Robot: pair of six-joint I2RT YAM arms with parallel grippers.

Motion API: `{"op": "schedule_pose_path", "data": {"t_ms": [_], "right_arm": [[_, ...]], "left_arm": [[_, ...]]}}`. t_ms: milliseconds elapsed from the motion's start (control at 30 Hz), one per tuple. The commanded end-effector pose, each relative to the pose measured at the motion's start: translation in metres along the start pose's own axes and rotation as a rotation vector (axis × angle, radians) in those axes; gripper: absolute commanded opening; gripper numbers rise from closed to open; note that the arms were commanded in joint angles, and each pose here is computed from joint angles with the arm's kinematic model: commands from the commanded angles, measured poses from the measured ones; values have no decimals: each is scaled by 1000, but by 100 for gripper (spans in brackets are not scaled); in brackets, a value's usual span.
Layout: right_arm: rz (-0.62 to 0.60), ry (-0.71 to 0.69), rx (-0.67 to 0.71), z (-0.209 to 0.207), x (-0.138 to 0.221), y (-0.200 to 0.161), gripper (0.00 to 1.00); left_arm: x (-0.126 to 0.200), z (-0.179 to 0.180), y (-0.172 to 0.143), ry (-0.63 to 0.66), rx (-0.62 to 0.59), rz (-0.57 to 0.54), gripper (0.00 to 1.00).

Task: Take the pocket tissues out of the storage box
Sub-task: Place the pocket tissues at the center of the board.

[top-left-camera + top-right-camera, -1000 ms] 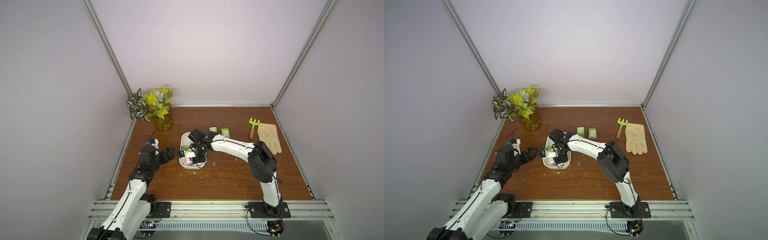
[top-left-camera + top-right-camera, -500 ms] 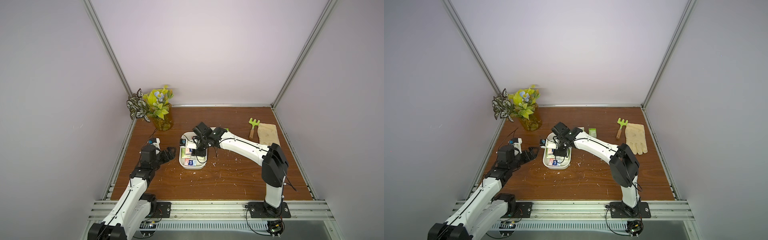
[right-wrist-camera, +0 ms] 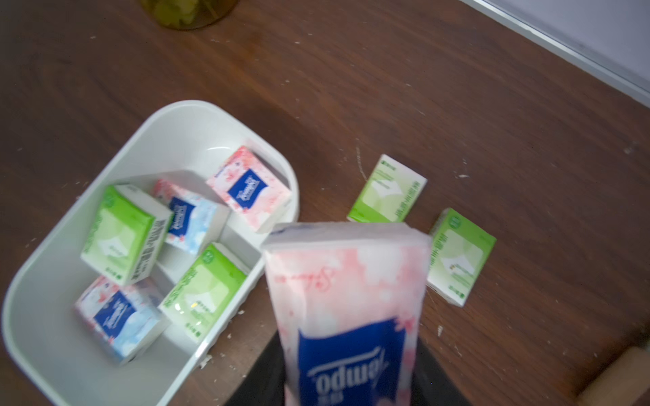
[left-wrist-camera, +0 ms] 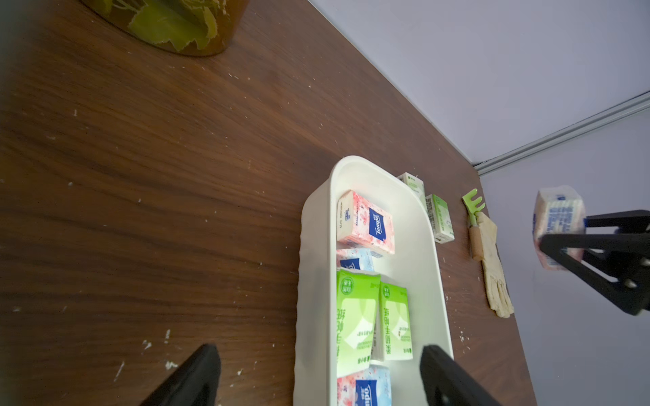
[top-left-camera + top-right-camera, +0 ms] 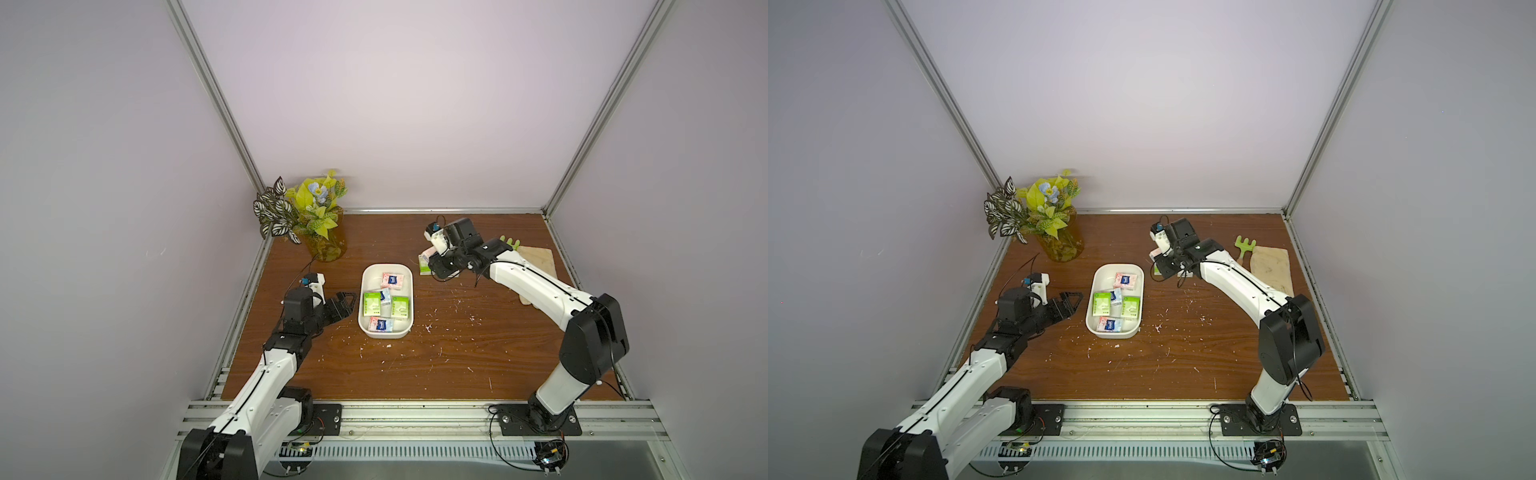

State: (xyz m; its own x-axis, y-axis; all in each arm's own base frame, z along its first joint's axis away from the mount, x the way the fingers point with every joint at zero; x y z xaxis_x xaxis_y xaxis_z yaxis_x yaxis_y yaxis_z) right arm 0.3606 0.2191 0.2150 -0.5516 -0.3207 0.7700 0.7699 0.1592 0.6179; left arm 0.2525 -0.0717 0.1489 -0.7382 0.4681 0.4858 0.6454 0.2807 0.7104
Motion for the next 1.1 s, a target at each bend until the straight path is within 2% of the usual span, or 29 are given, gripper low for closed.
{"op": "schedule_pose_path", "data": {"t_ms": [0,167,433,667,1067], "right_arm": [[-120,-62,-187,-26,14,12,45],[-116,-131,-325,-74,2,-1,45],[-28,-256,-386,-128,-29,-15,45],[62,-310,-398,-147,-59,-18,45],[123,-375,-423,-163,-87,-29,45]], "left_arm": [[-5,-5,1,-56,-7,13,79],[-13,-7,-1,-57,-13,50,77],[-23,-9,-5,-56,-13,92,76],[-24,-9,-2,-51,-14,91,76],[-25,-8,-4,-42,-18,102,76]]}}
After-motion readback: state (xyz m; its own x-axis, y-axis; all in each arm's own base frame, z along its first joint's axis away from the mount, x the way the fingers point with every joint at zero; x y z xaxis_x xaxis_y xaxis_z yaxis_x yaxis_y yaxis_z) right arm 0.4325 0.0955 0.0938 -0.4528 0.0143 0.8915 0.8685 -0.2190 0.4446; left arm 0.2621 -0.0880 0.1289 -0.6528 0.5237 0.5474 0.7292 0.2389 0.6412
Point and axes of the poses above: each gripper's point midway between its finger pads, its own x axis back along the fingers, its own z axis along the line the jaws close on, y = z × x, the point moved 5 cm from there along x, back along the fingers, and after that the axes turned 13 degrees about -x, right-handed, at the moved point
